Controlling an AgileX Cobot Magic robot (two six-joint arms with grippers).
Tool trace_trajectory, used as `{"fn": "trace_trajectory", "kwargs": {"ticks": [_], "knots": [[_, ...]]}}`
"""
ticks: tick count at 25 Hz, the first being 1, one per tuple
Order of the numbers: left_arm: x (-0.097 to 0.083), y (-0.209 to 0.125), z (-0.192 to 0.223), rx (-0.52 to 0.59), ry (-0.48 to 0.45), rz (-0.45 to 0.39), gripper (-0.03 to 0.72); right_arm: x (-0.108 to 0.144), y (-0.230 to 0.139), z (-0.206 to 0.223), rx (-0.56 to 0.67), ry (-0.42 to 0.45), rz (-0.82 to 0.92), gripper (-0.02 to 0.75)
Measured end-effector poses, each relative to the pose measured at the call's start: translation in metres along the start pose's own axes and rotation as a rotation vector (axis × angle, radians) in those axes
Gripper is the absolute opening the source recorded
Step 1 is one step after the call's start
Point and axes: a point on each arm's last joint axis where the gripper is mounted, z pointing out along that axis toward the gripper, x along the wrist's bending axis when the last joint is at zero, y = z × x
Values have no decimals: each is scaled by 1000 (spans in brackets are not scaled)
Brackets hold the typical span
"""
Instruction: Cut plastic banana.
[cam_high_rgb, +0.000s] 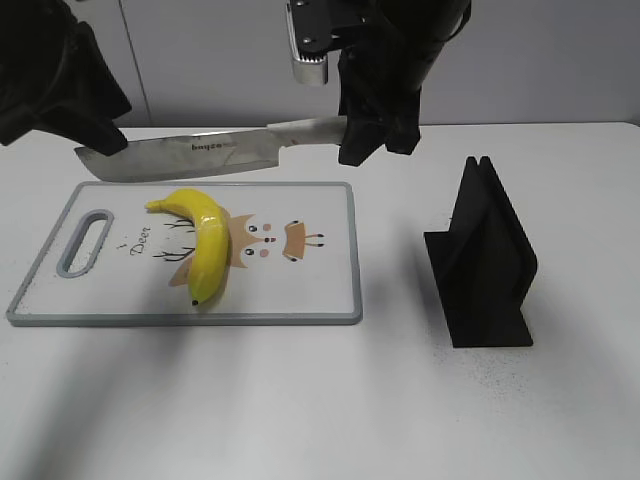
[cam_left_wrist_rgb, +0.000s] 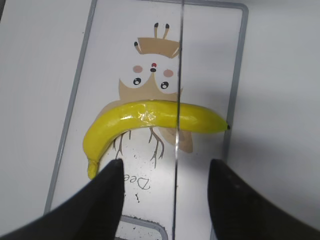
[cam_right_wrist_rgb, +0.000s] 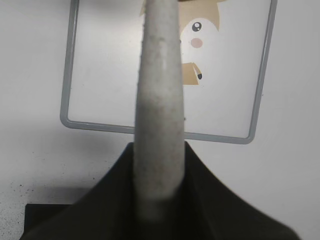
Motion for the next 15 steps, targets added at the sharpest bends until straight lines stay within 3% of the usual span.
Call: {"fn": "trace_trajectory", "kwargs": {"ticks": [6,11,15], "knots": [[7,-9,18,30,-18,-10,515,0,-1,3,1,4,2,161],[9,-10,20,32,-14,-15,426,-3,0,5,-6,-17,2,161],[10,-14,30,38,-46,-27,404,-3,0,5,-8,-22,2,161]]}}
